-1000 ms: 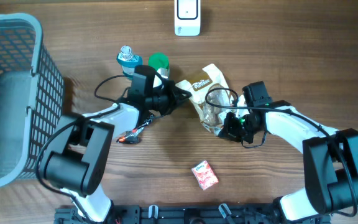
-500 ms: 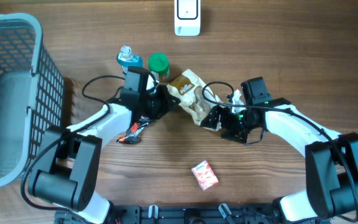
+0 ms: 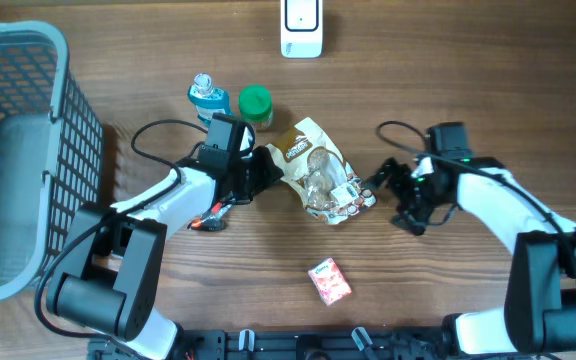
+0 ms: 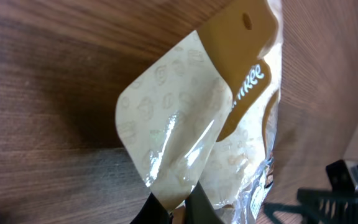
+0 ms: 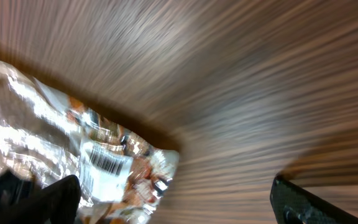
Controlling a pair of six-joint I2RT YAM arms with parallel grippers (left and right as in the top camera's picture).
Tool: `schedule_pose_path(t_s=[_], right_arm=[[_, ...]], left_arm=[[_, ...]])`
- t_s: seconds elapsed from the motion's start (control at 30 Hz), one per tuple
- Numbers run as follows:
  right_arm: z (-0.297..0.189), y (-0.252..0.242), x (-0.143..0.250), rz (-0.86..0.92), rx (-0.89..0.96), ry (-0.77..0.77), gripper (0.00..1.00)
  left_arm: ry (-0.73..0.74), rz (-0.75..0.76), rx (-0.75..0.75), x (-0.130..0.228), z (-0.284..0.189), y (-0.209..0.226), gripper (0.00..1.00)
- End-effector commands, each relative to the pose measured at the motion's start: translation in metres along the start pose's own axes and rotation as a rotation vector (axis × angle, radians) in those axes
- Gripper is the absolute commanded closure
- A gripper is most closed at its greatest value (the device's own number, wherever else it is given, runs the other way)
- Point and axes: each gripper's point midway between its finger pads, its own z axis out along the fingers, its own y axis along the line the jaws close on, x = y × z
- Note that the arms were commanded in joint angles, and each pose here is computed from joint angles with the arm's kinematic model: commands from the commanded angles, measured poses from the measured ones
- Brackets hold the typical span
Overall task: Scan the item barcode
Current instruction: 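Open the right gripper and withdraw it, keeping the bag in the left, then lift the PanTree bag with the left gripper toward the scanner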
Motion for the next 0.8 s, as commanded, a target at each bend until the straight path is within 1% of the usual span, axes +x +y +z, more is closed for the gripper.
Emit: schedule_pose_path(t_s=[0.0,0.03,0.07,0.17,0.23,0.3,0.37,0.4,0.43,0.47,0.57,0.63,0.7,0.77], right_arm=[[-0.006,-0.099,-0.049,0.021,0.299,-0.158,0.0],[-0.007,-0.094,-0.051,-0.004,0.233,-0.133,0.0],[-0.009,-0.093,-0.052,-0.034,0.208,-0.124,0.0],[-0.009,-0.093,-0.055,-0.047,0.205,-0.132,0.0],[-0.009,-0.091,-0.057,-0.059,0.201,-0.139,0.0],[-0.009,-0.092,-0.056,-0.069,0.203,-0.136,0.0],[-0.009,-0.092,-0.056,-0.072,0.203,-0.136,0.0],[-0.009,-0.092,-0.056,-0.072,0.203,-0.135,0.0],[-0.009,-0.092,-0.056,-0.072,0.203,-0.135,0.0],[-0.009,-0.092,-0.056,-0.072,0.204,-0.134,0.0],[-0.009,-0.092,-0.055,-0.073,0.203,-0.131,0.0],[-0.009,-0.092,-0.054,-0.071,0.202,-0.127,0.0],[-0.009,-0.093,-0.052,-0.067,0.207,-0.119,0.0],[-0.009,-0.095,-0.05,-0.065,0.212,-0.109,0.0]], left_arm=[[-0.024,0.226,0.191,-0.009,-0.01,-0.043,0.96],[-0.042,0.256,0.221,-0.012,-0.011,-0.051,0.96],[-0.043,0.309,0.238,-0.011,-0.012,-0.054,0.96],[-0.032,0.401,0.278,-0.007,-0.014,-0.06,0.96],[-0.037,0.453,0.389,-0.009,-0.023,-0.081,0.96],[-0.053,0.42,0.384,-0.016,-0.025,-0.079,0.96],[-0.016,0.383,0.351,-0.01,-0.022,-0.068,0.58],[-0.002,0.363,0.326,-0.007,-0.02,-0.062,0.44],[0.012,0.337,0.291,-0.005,-0.017,-0.054,0.09],[0.022,0.318,0.264,-0.003,-0.016,-0.048,0.0],[0.066,0.197,0.154,0.006,-0.01,-0.022,0.0],[0.113,0.173,0.131,0.02,-0.001,-0.018,0.0],[0.153,0.121,0.104,0.035,0.02,-0.016,0.0],[0.169,0.076,0.117,0.042,0.041,-0.019,0.0]])
